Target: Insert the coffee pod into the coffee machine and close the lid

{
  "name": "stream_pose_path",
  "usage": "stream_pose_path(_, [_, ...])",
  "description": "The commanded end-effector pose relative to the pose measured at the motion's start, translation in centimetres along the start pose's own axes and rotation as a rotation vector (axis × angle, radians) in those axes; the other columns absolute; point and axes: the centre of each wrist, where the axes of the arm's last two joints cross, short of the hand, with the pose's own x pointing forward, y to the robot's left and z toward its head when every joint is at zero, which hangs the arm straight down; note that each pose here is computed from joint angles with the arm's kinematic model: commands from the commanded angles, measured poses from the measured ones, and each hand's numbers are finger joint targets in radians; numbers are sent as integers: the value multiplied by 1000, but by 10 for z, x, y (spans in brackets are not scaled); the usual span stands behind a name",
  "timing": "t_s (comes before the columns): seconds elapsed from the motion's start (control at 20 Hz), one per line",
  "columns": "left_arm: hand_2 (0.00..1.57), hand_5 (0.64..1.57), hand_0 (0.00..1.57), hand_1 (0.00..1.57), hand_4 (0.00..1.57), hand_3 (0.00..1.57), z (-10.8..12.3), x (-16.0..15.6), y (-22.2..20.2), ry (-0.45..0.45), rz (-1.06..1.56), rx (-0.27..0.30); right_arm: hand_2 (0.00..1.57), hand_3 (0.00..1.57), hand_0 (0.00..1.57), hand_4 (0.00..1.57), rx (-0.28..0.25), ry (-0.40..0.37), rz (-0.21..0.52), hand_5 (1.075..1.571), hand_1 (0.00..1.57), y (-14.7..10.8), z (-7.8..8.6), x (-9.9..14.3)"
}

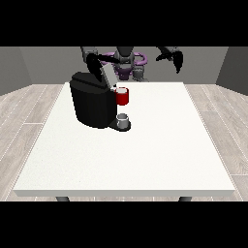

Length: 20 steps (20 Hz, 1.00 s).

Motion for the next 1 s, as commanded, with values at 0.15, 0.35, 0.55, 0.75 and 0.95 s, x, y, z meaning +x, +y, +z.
stream_pose_path(0.15, [0,1571,0,0,299,0,-5,17,14,-56,-48,25,0,0,0,200,14,-76,67,1571,0,0,-23,42])
stream_pose_path(0.35, [0,1571,0,0,348,0,2,5,20,1,-65,39,0,0,0,119,71,-92,125,1571,0,45,-26,57])
stream_pose_path(0.55, [0,1571,0,0,358,0,0,9,-2,3,-35,-2,0,0,0,0,95,-126,140,1571,0,41,-25,55])
stream_pose_path(0.75, [0,1571,0,0,411,0,6,3,-6,-29,-60,2,0,0,0,0,104,-133,130,1571,0,46,-28,70])
stream_pose_path(0.95, [0,1571,0,0,319,0,-6,10,-10,-64,-52,-38,0,0,0,102,92,-205,237,1571,0,46,-33,104])
